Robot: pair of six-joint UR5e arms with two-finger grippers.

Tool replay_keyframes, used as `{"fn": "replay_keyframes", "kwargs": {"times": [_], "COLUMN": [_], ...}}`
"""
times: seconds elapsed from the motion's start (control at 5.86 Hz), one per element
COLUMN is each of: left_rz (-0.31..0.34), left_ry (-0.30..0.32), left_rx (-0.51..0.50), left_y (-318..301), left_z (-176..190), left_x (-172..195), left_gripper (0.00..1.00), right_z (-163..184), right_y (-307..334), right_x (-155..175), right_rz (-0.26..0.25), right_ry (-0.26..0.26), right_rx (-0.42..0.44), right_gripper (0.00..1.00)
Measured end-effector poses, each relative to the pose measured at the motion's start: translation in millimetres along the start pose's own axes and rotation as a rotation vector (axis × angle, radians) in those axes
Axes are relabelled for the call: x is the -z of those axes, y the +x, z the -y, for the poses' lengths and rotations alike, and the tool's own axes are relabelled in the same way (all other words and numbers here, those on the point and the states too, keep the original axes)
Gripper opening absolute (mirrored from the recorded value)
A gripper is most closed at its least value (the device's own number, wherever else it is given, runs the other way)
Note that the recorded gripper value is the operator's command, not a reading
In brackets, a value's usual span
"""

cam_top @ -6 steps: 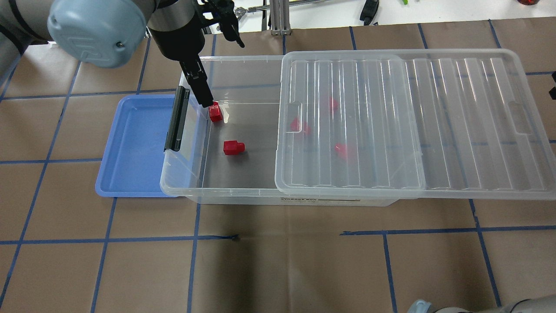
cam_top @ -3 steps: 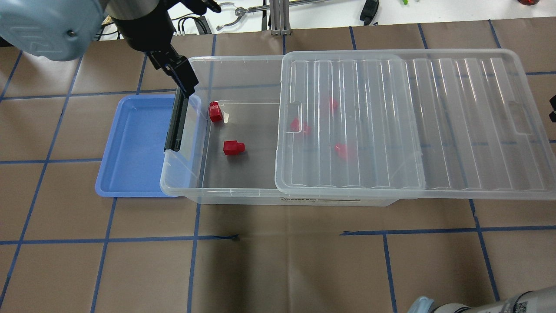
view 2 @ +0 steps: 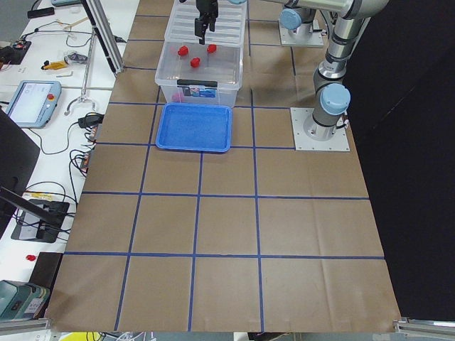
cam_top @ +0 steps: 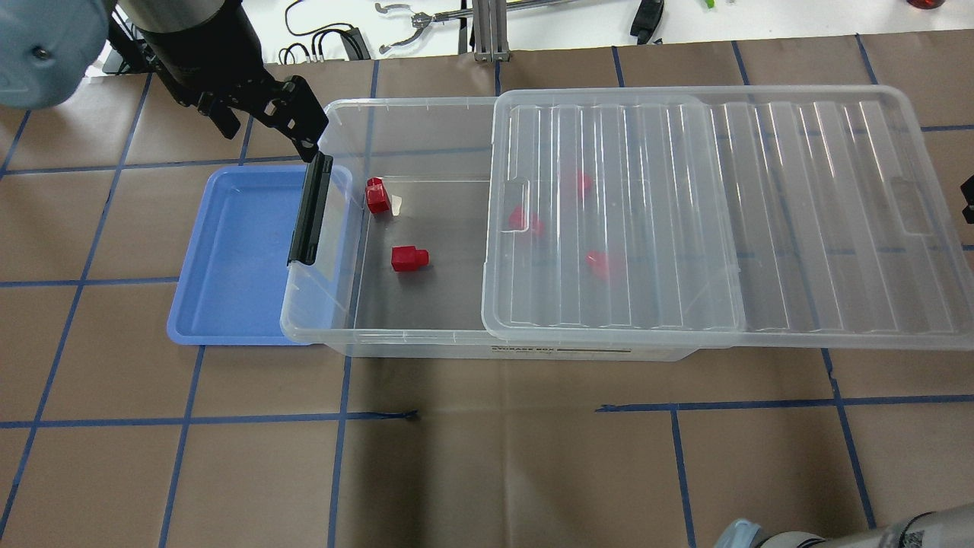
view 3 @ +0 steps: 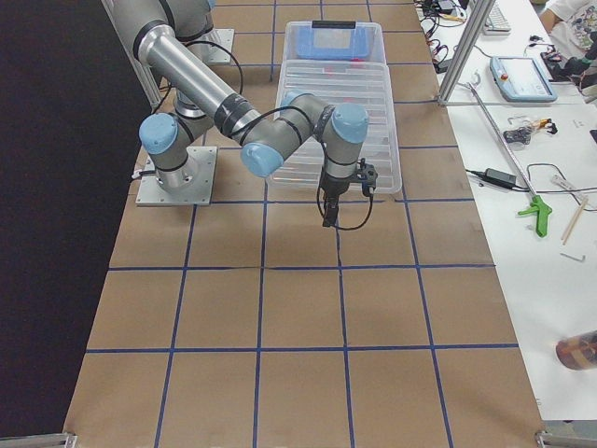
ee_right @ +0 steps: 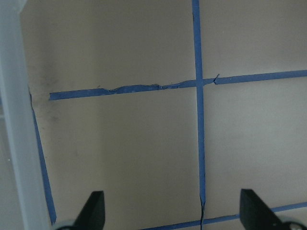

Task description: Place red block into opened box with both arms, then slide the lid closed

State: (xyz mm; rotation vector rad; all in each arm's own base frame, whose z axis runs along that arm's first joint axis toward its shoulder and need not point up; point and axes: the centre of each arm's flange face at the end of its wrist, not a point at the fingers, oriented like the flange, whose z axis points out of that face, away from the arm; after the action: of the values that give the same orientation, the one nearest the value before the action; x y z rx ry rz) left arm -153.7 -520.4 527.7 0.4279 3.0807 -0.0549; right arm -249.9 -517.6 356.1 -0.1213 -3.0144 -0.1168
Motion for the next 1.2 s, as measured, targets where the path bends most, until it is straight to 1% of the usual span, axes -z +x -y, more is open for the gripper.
{"fn": "replay_keyframes", "kwargs": {"times": [0.17,0.34,0.68,1.2], "left_rz": [-0.003,-0.014,-0.028,-0.029], "left_ry": [0.007,0.011,0.014,0.012], "left_rx": [0.104,0.160,0.181,0.168], "left_y": [-12.1,-22.7,-26.6,-27.6], "left_z": [-7.2,-14.3,-17.7,-15.4], "left_x": [5.4,7.6,7.3,4.0], "left_gripper": [0.98,0.98,0.98,0.98], "right_z": [-1.2,-5.1,-15.3,-19.2], "right_y": [-5.1,-12.6,-29.5,-50.6], "right_x": [-4.0,-11.5,-9.2,-7.4], "right_rz": [0.012,0.027,0.051,0.077], "right_ry": [-0.006,-0.017,-0.006,0.007], "right_rx": [-0.008,-0.011,-0.005,0.020], "right_gripper": [1.00,1.00,1.00,1.00]}}
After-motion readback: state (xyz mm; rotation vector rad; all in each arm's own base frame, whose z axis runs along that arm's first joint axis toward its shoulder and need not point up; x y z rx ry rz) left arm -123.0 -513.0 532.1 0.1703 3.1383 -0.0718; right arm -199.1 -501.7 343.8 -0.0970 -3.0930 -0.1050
